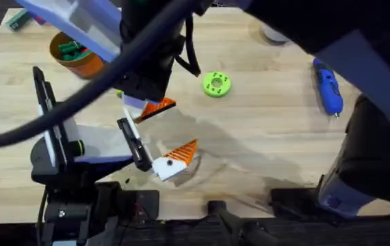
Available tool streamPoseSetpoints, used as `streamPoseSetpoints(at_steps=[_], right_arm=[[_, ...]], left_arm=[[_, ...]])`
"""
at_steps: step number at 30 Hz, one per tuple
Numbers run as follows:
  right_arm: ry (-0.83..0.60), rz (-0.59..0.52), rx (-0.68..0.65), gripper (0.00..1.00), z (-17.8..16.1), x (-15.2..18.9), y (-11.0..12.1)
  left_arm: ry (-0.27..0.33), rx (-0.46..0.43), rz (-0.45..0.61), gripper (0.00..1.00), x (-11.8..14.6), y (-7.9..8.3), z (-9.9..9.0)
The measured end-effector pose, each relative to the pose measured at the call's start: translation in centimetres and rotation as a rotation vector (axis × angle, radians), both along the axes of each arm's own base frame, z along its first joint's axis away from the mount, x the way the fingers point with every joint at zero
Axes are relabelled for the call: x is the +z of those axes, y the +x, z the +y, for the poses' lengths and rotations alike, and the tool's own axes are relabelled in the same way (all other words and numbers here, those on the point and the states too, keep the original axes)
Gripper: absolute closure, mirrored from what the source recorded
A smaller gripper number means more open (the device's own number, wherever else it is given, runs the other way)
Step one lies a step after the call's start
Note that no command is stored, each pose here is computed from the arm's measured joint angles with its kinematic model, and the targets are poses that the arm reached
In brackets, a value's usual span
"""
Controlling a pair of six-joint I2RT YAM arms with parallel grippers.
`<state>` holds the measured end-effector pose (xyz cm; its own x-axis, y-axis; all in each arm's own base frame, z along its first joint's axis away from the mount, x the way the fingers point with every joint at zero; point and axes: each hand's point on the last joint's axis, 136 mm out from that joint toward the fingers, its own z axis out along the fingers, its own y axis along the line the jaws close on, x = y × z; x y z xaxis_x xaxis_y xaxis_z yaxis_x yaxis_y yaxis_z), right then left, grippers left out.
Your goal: Pick up the gripper from the table and insert it into the empty holder that is missing its gripper. Then pick up a screw, insert it into the mounting hole, and use the screwdriver to tighten it. Finally, clean up the table by picking up the vegetable and placing it into the bucket.
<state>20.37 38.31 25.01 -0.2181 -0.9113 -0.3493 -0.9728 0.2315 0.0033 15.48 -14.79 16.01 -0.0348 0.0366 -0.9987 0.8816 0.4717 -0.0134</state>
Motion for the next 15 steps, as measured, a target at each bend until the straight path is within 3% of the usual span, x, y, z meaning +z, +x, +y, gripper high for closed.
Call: streamPoseSetpoints(at_steps=[15], right_arm=[[0.005,-0.003,0.001,0.996,0.11,0.04,0.05]], left_arm=[[0.0,0.0,0.0,0.015,0.01,0.0,0.0]])
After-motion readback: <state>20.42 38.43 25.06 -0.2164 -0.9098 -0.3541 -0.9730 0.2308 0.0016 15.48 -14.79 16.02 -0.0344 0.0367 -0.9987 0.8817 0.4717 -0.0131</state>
